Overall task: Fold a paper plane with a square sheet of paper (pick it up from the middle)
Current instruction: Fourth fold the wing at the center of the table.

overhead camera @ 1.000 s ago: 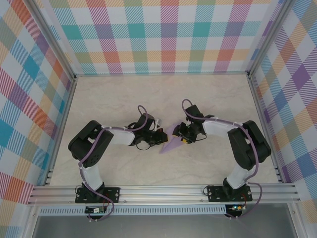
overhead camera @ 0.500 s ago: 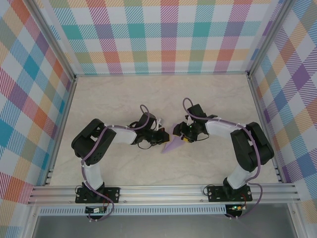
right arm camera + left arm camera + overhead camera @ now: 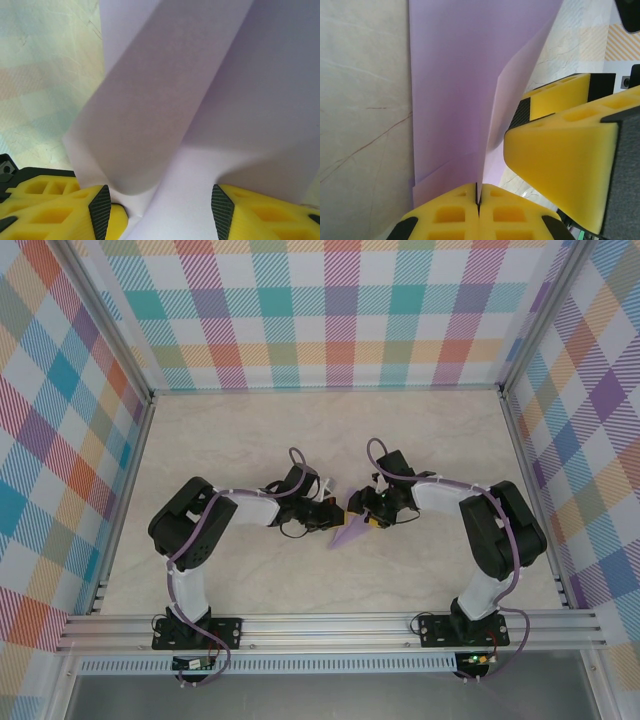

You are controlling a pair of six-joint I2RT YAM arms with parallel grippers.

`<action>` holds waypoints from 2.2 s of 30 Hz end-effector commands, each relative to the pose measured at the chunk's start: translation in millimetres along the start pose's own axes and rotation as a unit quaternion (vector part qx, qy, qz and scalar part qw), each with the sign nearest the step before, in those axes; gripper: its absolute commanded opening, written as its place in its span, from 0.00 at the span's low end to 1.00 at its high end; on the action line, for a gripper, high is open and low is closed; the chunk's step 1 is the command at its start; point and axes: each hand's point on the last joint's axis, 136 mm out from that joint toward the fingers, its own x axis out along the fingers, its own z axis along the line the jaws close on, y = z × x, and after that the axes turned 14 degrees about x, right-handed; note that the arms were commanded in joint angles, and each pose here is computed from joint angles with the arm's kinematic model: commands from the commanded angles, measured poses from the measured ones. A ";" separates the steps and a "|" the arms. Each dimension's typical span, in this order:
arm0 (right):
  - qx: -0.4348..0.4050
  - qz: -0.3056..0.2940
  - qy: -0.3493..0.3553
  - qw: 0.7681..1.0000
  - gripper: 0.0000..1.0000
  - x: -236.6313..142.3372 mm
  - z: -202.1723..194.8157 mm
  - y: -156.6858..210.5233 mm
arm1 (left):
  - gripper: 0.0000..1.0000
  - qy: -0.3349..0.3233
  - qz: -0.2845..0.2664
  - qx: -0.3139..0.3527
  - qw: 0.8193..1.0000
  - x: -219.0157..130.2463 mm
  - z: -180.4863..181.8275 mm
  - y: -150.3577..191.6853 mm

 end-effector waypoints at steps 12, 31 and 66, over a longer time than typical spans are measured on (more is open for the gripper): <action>-0.017 -0.017 -0.005 1.000 0.56 -3.1 6.9 -10.6 | 0.01 0.002 0.021 0.000 1.000 6.7 2.8 2.9; 0.049 -0.025 0.115 0.992 0.53 9.1 -38.5 -17.3 | 0.06 0.000 0.019 -0.003 1.000 6.4 2.9 1.8; 0.106 -0.021 0.223 0.969 0.54 17.6 -83.2 -10.4 | 0.06 -0.020 0.001 -0.004 1.000 -4.9 -11.7 -0.3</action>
